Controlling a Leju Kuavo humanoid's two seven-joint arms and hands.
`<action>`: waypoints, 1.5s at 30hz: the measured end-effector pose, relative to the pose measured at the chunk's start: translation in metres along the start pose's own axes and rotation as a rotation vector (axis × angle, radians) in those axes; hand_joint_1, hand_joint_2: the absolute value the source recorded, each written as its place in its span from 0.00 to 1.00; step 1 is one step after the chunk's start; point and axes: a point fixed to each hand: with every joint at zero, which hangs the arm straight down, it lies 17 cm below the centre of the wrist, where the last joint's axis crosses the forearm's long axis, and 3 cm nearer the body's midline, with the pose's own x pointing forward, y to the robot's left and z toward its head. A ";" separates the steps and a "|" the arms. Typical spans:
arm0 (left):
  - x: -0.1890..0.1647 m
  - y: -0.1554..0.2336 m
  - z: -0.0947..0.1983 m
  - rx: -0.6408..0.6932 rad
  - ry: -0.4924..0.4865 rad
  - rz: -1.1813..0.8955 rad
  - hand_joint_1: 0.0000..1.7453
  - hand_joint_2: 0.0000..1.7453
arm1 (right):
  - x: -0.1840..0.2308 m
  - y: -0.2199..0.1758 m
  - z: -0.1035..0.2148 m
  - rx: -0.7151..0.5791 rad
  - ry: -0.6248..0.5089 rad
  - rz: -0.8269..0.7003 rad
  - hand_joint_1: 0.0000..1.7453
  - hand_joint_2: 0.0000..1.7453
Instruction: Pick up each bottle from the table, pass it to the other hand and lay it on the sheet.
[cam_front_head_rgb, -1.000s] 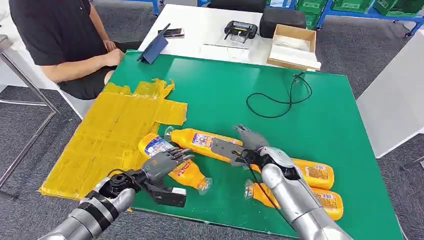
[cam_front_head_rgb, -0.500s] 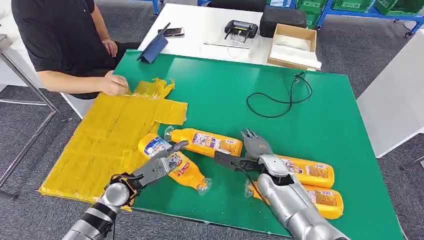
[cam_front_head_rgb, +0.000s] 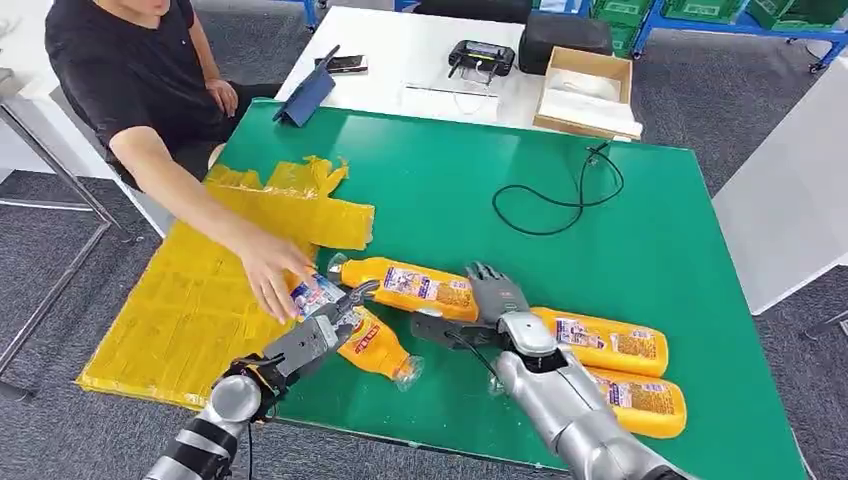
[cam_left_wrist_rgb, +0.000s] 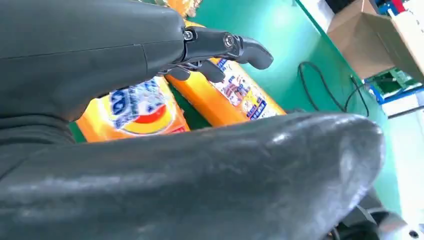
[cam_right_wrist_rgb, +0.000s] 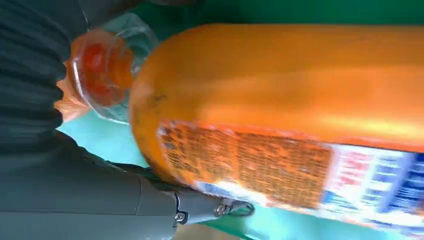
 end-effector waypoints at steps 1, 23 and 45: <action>0.000 -0.002 0.000 0.000 0.000 -0.001 0.00 0.00 | 0.004 0.001 0.000 0.001 -0.007 0.001 0.00 1.00; 0.000 -0.014 0.004 0.004 0.002 0.003 0.00 0.00 | 0.062 -0.015 0.013 -0.099 -0.125 0.002 0.00 1.00; 0.024 -0.002 -0.022 -0.004 -0.044 -0.014 0.00 0.00 | 0.050 0.032 0.007 0.169 -0.057 0.033 1.00 1.00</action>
